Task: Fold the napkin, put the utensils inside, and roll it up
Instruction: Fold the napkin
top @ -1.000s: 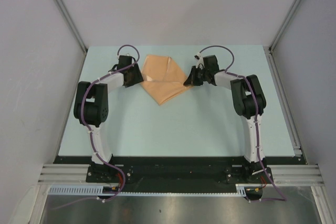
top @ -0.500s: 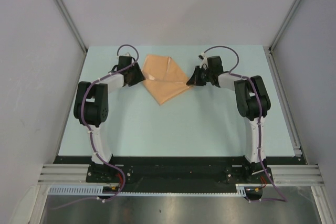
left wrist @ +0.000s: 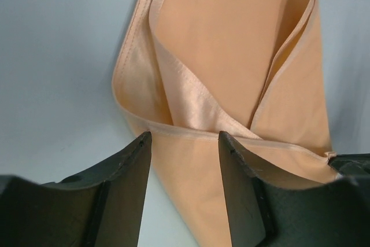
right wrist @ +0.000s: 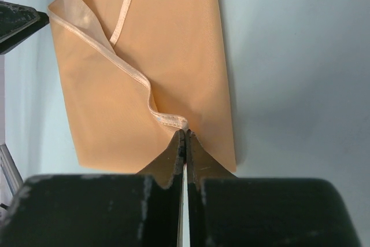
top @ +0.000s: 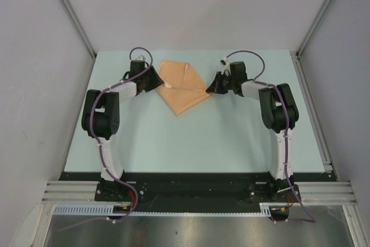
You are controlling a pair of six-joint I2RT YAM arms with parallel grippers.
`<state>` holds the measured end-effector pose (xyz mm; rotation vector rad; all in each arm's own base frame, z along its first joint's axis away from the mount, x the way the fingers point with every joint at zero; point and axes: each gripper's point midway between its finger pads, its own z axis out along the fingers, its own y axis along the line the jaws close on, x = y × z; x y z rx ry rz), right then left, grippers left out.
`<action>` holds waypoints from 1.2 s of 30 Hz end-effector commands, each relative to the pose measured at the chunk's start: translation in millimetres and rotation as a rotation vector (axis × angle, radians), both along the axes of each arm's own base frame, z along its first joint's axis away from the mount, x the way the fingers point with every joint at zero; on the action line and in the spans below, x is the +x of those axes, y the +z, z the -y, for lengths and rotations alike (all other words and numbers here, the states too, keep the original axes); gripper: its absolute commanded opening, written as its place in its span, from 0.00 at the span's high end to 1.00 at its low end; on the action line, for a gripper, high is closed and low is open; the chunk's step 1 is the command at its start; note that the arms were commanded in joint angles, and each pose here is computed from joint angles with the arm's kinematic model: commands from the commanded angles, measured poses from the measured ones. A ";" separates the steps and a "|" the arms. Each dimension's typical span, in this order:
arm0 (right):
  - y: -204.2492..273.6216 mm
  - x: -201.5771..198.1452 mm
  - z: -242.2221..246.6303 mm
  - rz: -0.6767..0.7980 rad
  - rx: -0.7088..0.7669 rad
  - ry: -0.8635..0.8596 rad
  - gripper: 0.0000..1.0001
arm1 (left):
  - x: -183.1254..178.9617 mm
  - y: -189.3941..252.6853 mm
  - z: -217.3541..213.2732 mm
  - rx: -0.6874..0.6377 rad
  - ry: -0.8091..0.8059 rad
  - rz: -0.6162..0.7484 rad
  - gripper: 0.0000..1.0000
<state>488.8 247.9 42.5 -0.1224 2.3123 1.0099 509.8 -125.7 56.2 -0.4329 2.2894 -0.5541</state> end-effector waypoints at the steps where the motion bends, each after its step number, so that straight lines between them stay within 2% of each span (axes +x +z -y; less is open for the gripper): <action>1: 43.0 17.6 -5.2 0.104 0.053 0.008 0.98 | 24.5 14.7 16.4 -0.070 -0.039 0.074 0.46; 3: 43.2 16.6 -6.3 0.098 0.051 0.016 0.86 | 29.8 17.8 21.7 -0.075 -0.051 0.090 0.46; 4: 45.0 17.4 -4.8 0.099 0.051 0.013 0.75 | 31.1 15.6 23.0 -0.076 -0.054 0.090 0.46; 6: 44.6 17.2 -0.9 0.097 0.045 0.010 0.62 | 35.3 19.5 26.8 -0.082 -0.067 0.108 0.46; 7: 47.6 18.3 2.0 0.104 0.041 0.005 0.51 | 35.8 20.7 29.6 -0.089 -0.077 0.111 0.46; 10: 43.2 19.3 9.6 0.103 0.021 0.006 0.38 | 38.2 26.1 35.7 -0.097 -0.097 0.130 0.46; 13: 38.1 22.2 15.0 0.088 0.007 0.017 0.34 | 38.6 38.4 40.1 -0.100 -0.106 0.158 0.46; 21: 15.8 13.0 8.5 0.012 0.030 0.090 0.36 | 32.0 67.4 36.7 -0.087 -0.107 0.201 0.45; 29: -4.1 0.8 1.6 -0.057 0.026 0.142 0.43 | 16.5 91.6 26.2 -0.042 -0.085 0.214 0.40; 30: -4.5 0.7 1.8 -0.059 0.025 0.141 0.45 | 14.1 91.8 24.0 -0.036 -0.081 0.209 0.39; 36: -11.2 -2.6 3.1 -0.086 0.005 0.125 0.80 | -3.9 103.6 16.4 -0.023 -0.059 0.217 0.36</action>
